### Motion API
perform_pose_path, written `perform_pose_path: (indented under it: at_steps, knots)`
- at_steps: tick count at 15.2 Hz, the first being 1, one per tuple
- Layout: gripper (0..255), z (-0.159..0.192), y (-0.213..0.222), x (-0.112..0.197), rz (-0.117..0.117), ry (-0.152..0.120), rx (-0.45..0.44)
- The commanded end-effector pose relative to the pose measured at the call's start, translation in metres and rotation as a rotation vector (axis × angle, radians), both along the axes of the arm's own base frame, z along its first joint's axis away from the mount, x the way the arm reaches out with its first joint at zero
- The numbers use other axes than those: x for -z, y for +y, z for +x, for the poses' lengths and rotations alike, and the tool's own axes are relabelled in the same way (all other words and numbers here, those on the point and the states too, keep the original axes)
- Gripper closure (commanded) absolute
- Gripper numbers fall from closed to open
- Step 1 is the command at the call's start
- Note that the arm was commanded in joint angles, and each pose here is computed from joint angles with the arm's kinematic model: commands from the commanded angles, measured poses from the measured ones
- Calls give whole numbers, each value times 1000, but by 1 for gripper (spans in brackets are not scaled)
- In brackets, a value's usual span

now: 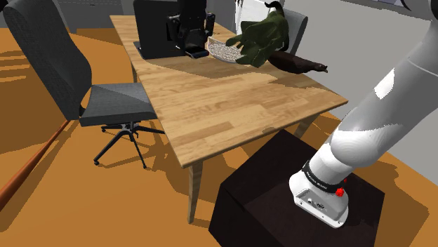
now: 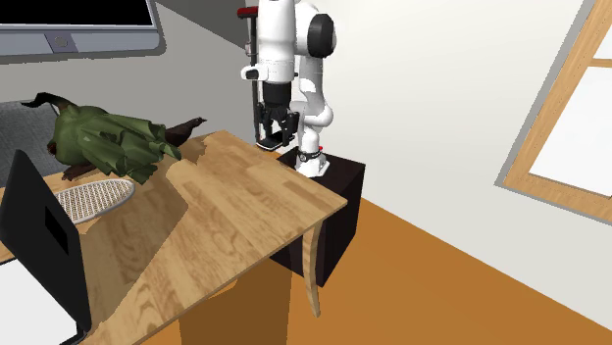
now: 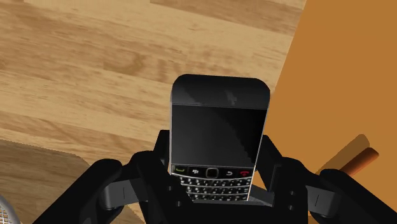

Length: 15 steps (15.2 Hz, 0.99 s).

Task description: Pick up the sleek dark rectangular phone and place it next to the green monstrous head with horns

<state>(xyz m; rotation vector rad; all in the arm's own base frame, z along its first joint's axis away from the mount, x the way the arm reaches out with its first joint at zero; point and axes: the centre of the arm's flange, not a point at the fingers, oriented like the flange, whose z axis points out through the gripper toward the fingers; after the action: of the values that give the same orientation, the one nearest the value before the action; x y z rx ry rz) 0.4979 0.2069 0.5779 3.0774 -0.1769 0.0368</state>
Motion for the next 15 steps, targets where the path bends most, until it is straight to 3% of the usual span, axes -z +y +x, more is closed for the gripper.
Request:
perform_pose_path:
  at_steps: [1,15]
  knots:
    - [255,-1,0,-11,0,0,0]
    - [255,-1,0,-85,0,0,0]
